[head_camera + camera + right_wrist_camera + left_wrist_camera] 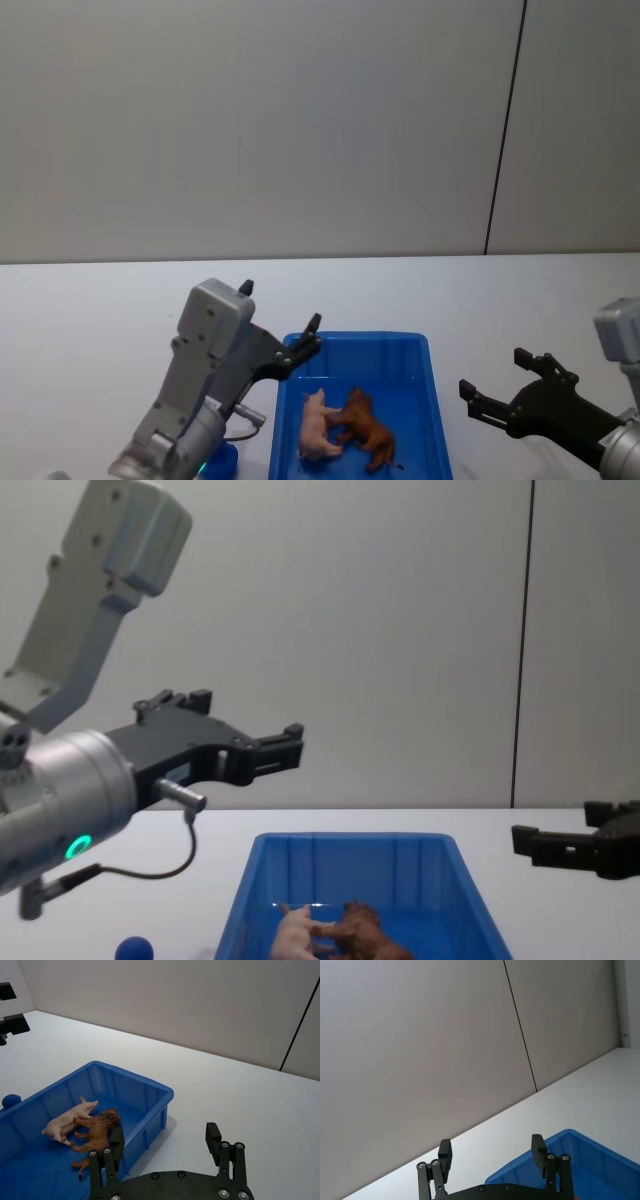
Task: Pick up the two dolls from the table and place them into the box.
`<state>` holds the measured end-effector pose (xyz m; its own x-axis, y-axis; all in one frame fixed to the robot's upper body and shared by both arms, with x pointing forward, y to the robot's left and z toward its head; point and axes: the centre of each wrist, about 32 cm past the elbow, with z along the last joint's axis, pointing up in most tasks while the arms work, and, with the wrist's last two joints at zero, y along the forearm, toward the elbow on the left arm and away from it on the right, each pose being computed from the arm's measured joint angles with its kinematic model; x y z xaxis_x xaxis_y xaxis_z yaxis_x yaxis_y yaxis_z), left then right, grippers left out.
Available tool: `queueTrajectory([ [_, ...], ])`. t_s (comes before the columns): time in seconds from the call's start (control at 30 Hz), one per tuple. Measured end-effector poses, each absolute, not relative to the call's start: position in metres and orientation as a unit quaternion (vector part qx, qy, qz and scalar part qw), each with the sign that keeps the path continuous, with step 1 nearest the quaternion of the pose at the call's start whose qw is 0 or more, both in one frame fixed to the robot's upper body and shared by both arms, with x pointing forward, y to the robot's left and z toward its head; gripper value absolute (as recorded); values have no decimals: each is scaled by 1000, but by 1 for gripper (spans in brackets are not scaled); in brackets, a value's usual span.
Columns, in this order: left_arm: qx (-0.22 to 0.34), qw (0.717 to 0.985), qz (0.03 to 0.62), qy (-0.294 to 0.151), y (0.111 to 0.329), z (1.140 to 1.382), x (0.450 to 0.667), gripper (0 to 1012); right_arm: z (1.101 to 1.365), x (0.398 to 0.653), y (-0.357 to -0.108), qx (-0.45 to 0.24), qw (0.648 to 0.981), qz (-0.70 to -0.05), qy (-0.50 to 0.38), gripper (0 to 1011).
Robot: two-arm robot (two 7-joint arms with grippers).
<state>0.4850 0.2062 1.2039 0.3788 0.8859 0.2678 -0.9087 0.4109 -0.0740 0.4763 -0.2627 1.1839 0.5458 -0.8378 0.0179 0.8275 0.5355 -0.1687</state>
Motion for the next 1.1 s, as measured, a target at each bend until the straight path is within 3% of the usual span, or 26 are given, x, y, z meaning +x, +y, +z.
queueTrajectory([
  [0.6, 75, 810, 573, -101, 237, 1175, 453, 1001, 1184, 472, -269, -77, 873, -480, 27, 1001],
  [1.1, 79, 813, 574, -53, 257, 1137, 444, 1001, 1184, 471, -270, -77, 873, -481, 26, 1001],
])
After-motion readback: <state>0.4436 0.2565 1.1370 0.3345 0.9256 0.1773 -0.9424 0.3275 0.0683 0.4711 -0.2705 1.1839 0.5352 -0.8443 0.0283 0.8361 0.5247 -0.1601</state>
